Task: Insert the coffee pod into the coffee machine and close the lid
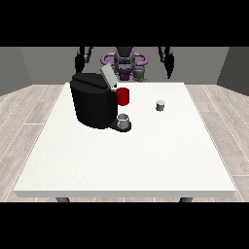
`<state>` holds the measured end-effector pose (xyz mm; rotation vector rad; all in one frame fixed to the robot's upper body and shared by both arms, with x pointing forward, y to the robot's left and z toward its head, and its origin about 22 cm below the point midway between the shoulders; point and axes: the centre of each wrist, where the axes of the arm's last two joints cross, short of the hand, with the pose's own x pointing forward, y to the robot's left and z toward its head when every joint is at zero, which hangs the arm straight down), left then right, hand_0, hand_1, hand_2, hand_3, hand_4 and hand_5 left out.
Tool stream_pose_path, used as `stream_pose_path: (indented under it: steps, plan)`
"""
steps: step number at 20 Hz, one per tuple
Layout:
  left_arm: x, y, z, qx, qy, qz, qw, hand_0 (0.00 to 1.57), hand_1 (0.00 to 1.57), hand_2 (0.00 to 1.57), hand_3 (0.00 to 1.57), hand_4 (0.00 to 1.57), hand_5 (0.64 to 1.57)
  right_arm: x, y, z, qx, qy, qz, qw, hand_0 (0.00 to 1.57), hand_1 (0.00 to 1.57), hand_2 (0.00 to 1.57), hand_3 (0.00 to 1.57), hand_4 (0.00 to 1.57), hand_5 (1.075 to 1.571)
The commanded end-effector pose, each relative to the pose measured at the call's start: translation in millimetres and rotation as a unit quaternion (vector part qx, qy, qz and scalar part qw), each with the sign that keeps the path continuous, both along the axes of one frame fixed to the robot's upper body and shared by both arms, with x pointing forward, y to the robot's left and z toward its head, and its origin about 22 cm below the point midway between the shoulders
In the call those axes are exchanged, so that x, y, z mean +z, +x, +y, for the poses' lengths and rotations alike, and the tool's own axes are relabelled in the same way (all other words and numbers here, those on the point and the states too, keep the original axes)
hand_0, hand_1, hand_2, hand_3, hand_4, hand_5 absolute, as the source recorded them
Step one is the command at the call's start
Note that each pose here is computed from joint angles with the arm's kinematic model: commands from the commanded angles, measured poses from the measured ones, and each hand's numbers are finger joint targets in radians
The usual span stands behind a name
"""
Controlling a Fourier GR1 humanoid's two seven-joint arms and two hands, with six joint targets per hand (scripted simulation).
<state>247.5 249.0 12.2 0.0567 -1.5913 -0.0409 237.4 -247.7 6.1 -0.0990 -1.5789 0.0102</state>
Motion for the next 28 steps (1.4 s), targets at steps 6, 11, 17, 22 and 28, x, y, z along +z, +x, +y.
stream_pose_path:
  steps: [6, 11, 17, 22, 28]
  plan:
    - [-11, 3, 10, -0.043, 0.028, -0.059, 0.997, 0.0, 0.0, 0.0, 0.0, 0.21, 1.571, 1, 1.7, -11, 0.04, -0.003, 0.029, 0.9988, 0.0, 0.0, 0.0, 0.0, 0.13, 1.571]
    - [17, 25, 47, -0.045, 0.125, -0.038, 0.99, 0.0, 0.0, 0.0, 0.0, 0.0, 1.571, 5, 7.6, 6, -0.037, 0.023, -0.046, 0.998, 0.0, 0.0, 0.0, 0.0, 0.18, 1.571]
    - [30, 65, 67, -0.034, 0.119, -0.022, 0.992, 0.0, 0.0, 0.0, 0.0, 0.0, 1.571, 13, 23.6, 16, -0.015, 0.029, -0.106, 0.9938, 0.0, 0.0, 0.0, 0.0, 0.16, 1.571]
    - [20, 73, 102, -0.009, 0.146, 0.05, 0.988, 0.0, 0.0, 0.0, 0.0, 0.0, 1.571, 26, 14.2, 34, 0.006, 0.035, -0.082, 0.996, 0.0, 0.0, 0.0, 0.0, 0.19, 1.571]
    - [13, 89, 106, -0.007, 0.17, 0.043, 0.984, 0.0, 0.0, 0.0, 0.0, 0.0, 1.571, 16, 23.3, 37, 0.009, 0.04, -0.104, 0.9937, 0.0, 0.0, 0.0, 0.0, 0.28, 1.571]
